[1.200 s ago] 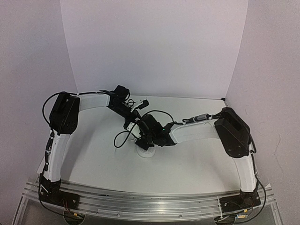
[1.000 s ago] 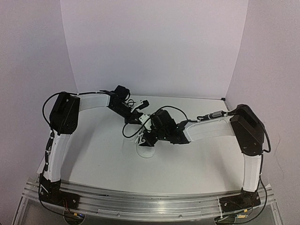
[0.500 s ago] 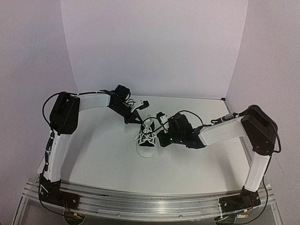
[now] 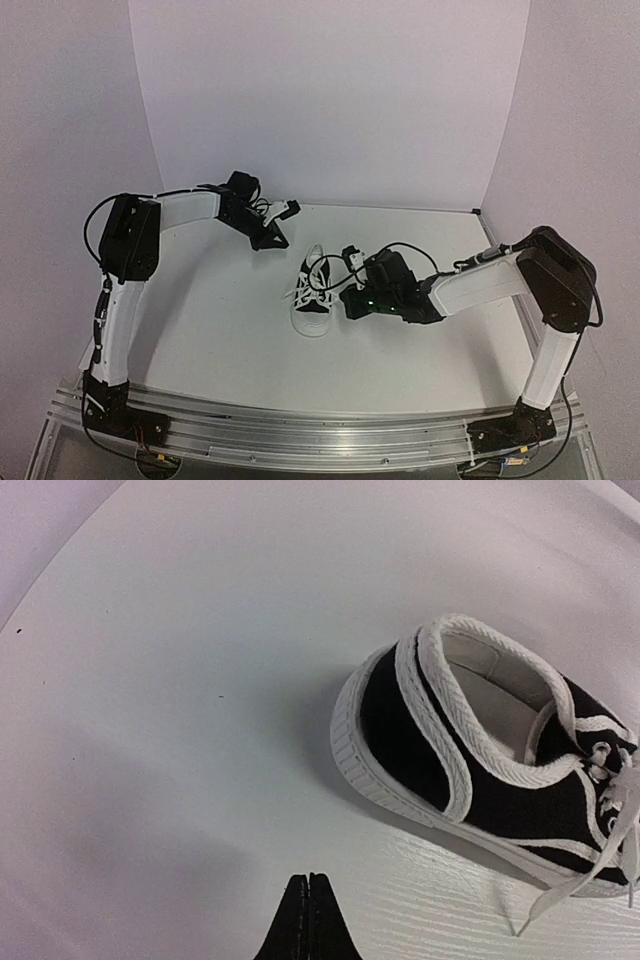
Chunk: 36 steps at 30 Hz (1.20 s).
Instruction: Tie the shoes
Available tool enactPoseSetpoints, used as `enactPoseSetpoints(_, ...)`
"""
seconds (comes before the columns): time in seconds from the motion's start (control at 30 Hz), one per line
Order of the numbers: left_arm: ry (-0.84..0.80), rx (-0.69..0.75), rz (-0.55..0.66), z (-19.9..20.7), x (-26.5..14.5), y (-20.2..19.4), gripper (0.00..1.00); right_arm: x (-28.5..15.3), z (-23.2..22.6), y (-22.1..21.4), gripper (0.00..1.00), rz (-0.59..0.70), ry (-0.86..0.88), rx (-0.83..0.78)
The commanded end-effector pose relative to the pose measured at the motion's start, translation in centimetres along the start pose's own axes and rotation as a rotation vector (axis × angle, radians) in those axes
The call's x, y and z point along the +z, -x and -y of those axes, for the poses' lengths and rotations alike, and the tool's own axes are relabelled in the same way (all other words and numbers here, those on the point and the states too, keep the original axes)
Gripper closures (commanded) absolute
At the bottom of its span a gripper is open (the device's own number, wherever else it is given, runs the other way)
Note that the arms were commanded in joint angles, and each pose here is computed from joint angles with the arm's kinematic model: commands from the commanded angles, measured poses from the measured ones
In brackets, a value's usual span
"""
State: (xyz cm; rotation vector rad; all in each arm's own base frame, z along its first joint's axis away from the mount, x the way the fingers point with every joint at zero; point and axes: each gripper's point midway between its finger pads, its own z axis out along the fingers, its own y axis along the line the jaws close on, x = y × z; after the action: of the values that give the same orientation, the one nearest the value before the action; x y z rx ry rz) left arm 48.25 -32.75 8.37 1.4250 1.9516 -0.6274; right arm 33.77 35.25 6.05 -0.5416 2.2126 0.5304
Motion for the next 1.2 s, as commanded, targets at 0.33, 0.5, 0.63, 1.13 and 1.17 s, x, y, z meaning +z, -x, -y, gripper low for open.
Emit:
enactPoseSetpoints(0.33, -0.408, -0.225, 0.179, 8.1, -3.2, 3.6, 0.44, 0.1, -1.6, 3.5, 1.0, 0.078, 0.055, 0.001)
enactPoseSetpoints(0.5, -0.444, -0.256, 0.112, 8.8, -1.8, 1.9, 0.42, 0.2, -1.8, 3.5, 1.0, 0.078, 0.058, -0.006)
enactPoseSetpoints(0.63, -0.482, -0.274, 0.12, 9.4, -1.6, 2.0, 0.43, 0.3, -1.7, 3.3, 1.0, 0.074, 0.056, -0.008)
enactPoseSetpoints(1.13, -0.513, -0.289, 0.047, 10.6, 0.7, 0.6, 0.95, 0.5, -1.6, 3.5, 1.0, 0.077, 0.05, -0.011)
enactPoseSetpoints(1.17, -0.511, -0.287, 0.049, 10.5, 0.6, 0.7, 0.99, 0.4, -1.6, 3.5, 1.0, 0.077, 0.049, -0.011)
